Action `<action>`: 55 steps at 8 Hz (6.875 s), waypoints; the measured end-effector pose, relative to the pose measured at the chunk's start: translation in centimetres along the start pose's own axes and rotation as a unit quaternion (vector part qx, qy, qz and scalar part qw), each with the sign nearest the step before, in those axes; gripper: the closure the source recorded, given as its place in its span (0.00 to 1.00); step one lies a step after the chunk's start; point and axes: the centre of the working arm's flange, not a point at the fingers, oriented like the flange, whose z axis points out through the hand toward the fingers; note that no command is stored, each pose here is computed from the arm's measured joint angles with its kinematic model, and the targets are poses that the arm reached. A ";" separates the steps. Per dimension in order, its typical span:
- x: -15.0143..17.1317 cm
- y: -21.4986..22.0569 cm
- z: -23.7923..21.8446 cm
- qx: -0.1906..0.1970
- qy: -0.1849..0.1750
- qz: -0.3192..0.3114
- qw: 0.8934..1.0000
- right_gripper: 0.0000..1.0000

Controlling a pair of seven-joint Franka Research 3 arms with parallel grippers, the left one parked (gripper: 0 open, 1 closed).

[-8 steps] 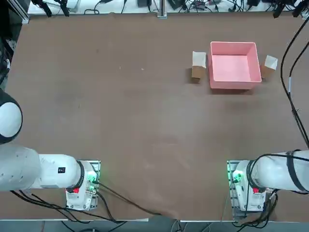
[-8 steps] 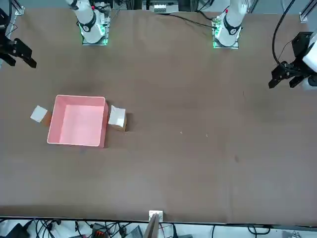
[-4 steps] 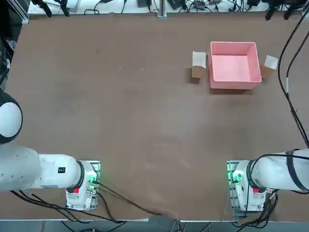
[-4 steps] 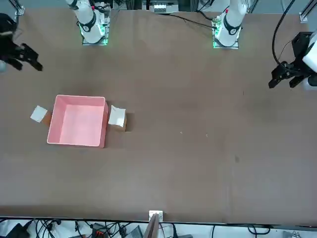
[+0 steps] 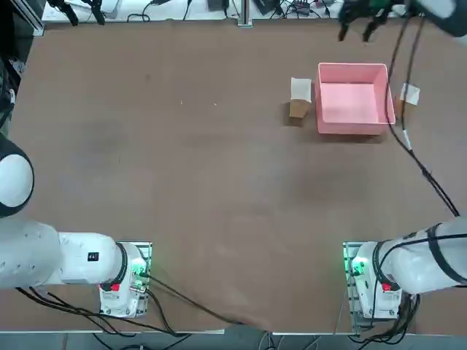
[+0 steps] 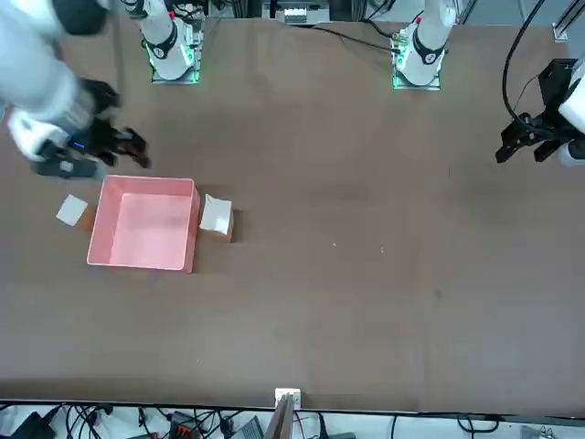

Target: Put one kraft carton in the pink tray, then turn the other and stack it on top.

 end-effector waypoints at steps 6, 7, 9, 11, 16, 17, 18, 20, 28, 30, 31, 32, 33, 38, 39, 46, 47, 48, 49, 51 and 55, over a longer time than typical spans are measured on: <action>0.7 -14.9 15.5 -0.045 0.027 -0.012 0.999 0.02; 1.0 -14.9 17.0 -0.050 0.021 -0.012 0.998 0.04; 1.4 -14.6 19.3 -0.061 0.009 -0.009 0.998 0.08; 1.6 -14.5 21.8 -0.071 -0.005 -0.009 0.997 0.15; 1.6 -15.4 24.6 -0.072 -0.004 -0.017 0.997 0.53; 1.6 -15.4 24.8 -0.072 -0.005 -0.017 0.997 0.72; 1.6 -15.4 24.9 -0.072 -0.005 -0.017 0.997 0.81; 1.6 -15.4 24.9 -0.072 -0.005 -0.017 0.997 0.96; 3.8 -10.0 9.3 -0.028 0.000 -0.066 0.997 0.98; 5.7 -2.3 4.5 -0.010 -0.022 -0.099 0.995 0.98; 6.3 1.6 3.4 -0.006 -0.029 -0.104 0.994 0.98; 6.5 4.9 3.0 -0.003 -0.038 -0.105 0.994 0.98; 6.5 7.6 3.5 -0.001 -0.048 -0.105 0.993 0.98; 4.5 12.8 13.0 0.007 -0.056 -0.150 0.987 0.98; 3.9 13.0 14.3 0.010 -0.056 -0.193 0.980 0.98; 0.2 16.0 14.0 0.025 -0.028 -0.564 0.825 0.98; 0.1 16.9 14.8 0.022 -0.019 -0.593 0.804 0.98; -0.1 17.8 15.9 0.015 -0.008 -0.615 0.788 0.98; -0.3 18.4 17.0 0.005 0.005 -0.633 0.774 0.98; -0.8 18.7 18.7 -0.012 0.025 -0.659 0.752 0.98; -1.4 18.3 20.0 -0.027 0.023 -0.688 0.725 0.98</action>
